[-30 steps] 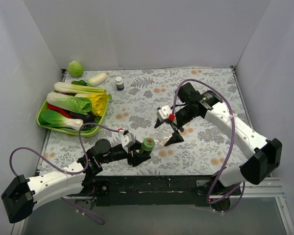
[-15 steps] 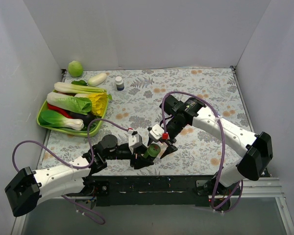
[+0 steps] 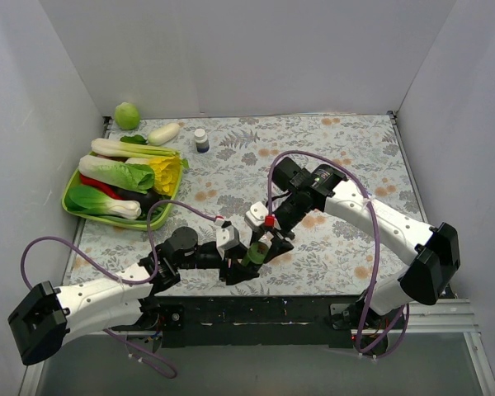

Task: Sort the pills into containers

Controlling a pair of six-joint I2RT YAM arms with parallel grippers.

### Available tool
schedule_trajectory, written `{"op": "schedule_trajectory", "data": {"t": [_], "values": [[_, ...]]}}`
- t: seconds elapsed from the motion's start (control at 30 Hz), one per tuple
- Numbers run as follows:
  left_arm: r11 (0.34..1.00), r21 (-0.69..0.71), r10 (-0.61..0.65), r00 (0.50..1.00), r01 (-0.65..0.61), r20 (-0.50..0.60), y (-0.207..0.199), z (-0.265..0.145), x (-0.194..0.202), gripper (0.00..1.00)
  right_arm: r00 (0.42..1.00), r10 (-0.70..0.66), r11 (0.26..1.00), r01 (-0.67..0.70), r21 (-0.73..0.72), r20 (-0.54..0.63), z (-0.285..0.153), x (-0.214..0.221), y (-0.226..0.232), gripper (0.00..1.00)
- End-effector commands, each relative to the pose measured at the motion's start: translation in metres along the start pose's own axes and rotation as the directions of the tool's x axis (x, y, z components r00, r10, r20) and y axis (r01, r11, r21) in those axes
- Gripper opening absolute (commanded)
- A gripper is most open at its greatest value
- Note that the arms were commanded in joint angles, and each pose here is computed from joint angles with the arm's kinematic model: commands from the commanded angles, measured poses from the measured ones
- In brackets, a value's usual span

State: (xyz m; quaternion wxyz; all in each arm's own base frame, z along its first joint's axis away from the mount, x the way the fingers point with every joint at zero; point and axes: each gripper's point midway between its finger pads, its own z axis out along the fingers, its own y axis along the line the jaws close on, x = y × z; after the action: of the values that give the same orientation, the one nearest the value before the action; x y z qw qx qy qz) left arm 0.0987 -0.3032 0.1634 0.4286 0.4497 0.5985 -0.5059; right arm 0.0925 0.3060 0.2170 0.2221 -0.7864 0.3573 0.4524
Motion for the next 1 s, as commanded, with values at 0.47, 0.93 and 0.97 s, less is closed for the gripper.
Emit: {"op": "schedule_trajectory", "data": {"t": [0.47, 0.93, 0.97], "values": [[0.802, -0.596, 0.137, 0.961, 0.036, 0.242, 0.107, -0.028, -0.070, 0.00, 0.709, 0.672, 0.656, -0.703, 0.275, 0.213, 0.014, 0.056, -0.065, 0.12], [0.976, -0.207, 0.077, 0.997, -0.070, 0.027, 0.034, -0.011, -0.007, 0.00, 0.947, 0.277, 0.929, -0.307, 0.207, 0.160, -0.056, -0.007, -0.049, 0.93], [0.981, -0.171, 0.099, 0.994, -0.091, 0.036, 0.027, -0.012, -0.011, 0.00, 0.977, 0.167, 0.961, -0.191, 0.200, 0.131, -0.058, -0.009, -0.045, 0.94]]}}
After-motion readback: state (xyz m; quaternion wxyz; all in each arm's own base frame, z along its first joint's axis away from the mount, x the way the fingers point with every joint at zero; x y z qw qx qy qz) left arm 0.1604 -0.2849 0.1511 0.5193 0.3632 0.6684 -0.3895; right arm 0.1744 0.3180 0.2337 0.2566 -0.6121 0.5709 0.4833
